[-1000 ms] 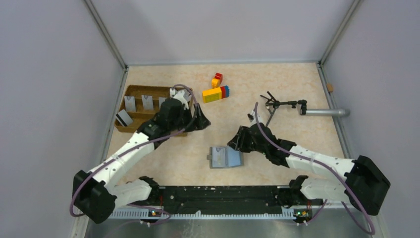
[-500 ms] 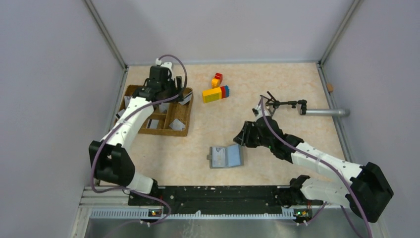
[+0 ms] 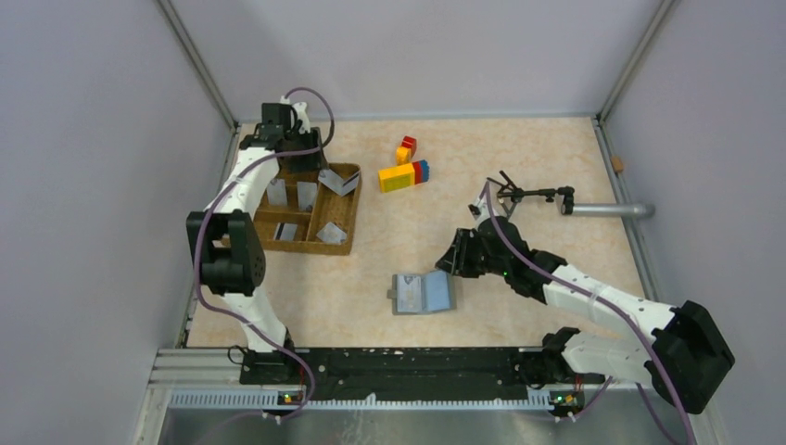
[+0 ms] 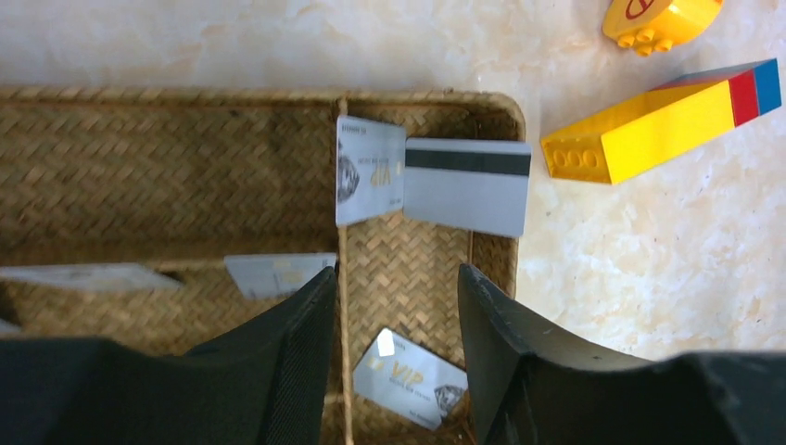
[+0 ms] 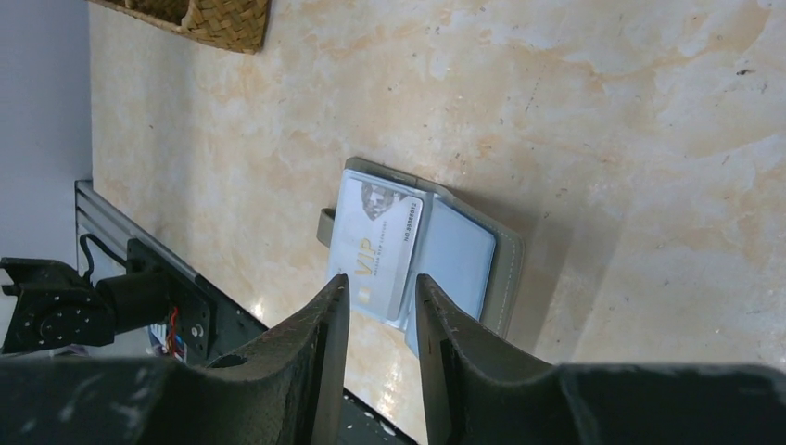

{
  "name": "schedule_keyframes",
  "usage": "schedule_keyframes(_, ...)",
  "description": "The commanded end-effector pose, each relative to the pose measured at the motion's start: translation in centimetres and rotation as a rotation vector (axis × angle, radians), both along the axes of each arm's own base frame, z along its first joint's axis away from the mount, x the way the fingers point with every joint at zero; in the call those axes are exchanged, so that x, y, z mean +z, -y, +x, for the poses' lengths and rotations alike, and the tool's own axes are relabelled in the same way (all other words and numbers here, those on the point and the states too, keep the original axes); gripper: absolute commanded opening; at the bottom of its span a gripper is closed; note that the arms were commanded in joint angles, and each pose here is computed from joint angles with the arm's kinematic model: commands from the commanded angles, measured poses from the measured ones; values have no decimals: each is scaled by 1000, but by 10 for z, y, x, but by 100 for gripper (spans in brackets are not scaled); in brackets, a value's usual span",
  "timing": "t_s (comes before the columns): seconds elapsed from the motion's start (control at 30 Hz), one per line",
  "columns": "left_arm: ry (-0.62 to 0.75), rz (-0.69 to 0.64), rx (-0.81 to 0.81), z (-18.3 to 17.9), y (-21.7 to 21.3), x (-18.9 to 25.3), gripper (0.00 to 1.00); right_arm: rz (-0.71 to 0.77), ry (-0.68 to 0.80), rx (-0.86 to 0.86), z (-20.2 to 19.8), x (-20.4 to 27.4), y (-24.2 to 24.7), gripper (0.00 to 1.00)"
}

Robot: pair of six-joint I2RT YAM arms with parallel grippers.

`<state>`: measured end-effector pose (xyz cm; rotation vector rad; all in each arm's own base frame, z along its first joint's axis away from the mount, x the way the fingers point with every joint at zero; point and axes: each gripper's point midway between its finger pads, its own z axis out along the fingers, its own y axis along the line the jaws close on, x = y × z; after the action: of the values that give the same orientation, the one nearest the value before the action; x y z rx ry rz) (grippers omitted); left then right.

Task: Put the credit cards into the card holder
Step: Pick up the credit card from the storage box.

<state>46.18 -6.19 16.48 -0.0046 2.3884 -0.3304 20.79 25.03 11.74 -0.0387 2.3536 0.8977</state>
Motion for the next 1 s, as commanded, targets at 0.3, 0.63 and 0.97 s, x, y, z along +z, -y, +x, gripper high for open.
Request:
schedule_keyframes(0.3,-11,-52,-11,40,-24,-10,45,42,-1,-24,12,11,-8,30)
schedule_keyframes(0.63,-38,-126,-49,47,-16,-26,44,50,-18,-20,10,7,-10,29)
schedule_keyframes(0.97,-76,-137,-45,47,-15,-41,38,49,-19,-28,10,7,-9,29)
